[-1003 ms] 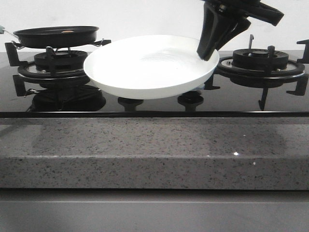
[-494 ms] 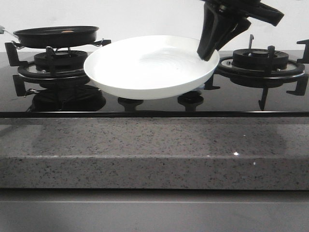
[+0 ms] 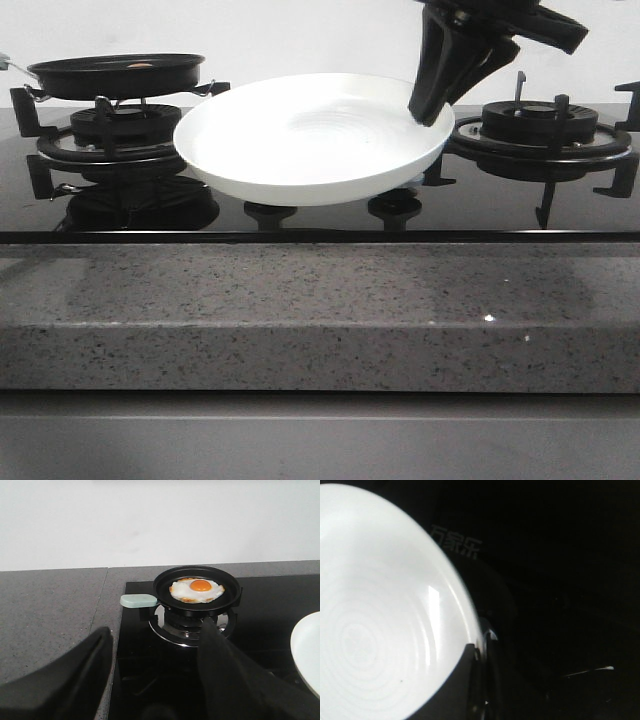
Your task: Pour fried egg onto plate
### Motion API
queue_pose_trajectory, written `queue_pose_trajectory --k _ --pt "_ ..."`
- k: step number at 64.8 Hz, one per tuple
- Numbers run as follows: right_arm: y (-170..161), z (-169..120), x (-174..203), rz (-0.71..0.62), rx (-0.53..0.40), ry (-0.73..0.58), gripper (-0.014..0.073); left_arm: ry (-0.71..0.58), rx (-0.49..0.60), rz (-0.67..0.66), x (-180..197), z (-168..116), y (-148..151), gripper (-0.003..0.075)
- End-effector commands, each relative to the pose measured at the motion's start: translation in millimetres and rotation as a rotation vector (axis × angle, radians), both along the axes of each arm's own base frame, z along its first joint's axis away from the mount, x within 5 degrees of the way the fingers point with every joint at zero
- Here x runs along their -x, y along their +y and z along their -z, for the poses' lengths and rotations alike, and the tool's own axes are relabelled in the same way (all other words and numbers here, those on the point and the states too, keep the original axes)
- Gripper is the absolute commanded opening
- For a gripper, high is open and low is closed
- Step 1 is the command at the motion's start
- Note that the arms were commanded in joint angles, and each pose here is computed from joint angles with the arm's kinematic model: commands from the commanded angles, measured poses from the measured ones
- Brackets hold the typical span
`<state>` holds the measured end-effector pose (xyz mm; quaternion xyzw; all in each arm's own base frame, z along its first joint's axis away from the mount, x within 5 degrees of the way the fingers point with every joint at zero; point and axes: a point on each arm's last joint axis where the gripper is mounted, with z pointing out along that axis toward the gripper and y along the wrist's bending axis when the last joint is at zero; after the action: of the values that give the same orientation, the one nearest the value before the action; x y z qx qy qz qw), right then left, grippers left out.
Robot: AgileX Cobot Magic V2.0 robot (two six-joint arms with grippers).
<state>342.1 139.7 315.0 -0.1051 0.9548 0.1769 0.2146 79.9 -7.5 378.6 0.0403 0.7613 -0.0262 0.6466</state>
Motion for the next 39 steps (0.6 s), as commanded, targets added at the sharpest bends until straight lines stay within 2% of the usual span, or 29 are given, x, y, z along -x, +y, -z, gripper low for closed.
queue_pose_trajectory --k 1,6,12,22,31,39 --pt "-1 -25 5 0.008 -0.052 -0.094 -0.0058 -0.069 0.021 0.001 -7 -14 -1 0.0465" --pt "-1 -25 5 0.008 -0.052 -0.094 -0.0058 -0.042 0.019 0.001 -17 -13 -2 0.0602" --pt "-1 -25 5 0.008 -0.052 -0.094 -0.0058 0.013 -0.005 -0.005 -30 -10 -2 0.0687" --pt "-1 -25 5 0.008 -0.052 -0.094 -0.0058 0.196 -0.038 -0.011 -59 -6 -4 0.0679" --pt "-1 -25 5 0.008 -0.052 -0.094 -0.0058 0.298 -0.054 -0.021 -86 -14 -5 0.0672" --pt "-1 -25 5 0.008 -0.052 -0.094 -0.0058 0.382 -0.016 -0.071 -114 -20 3 0.0672"
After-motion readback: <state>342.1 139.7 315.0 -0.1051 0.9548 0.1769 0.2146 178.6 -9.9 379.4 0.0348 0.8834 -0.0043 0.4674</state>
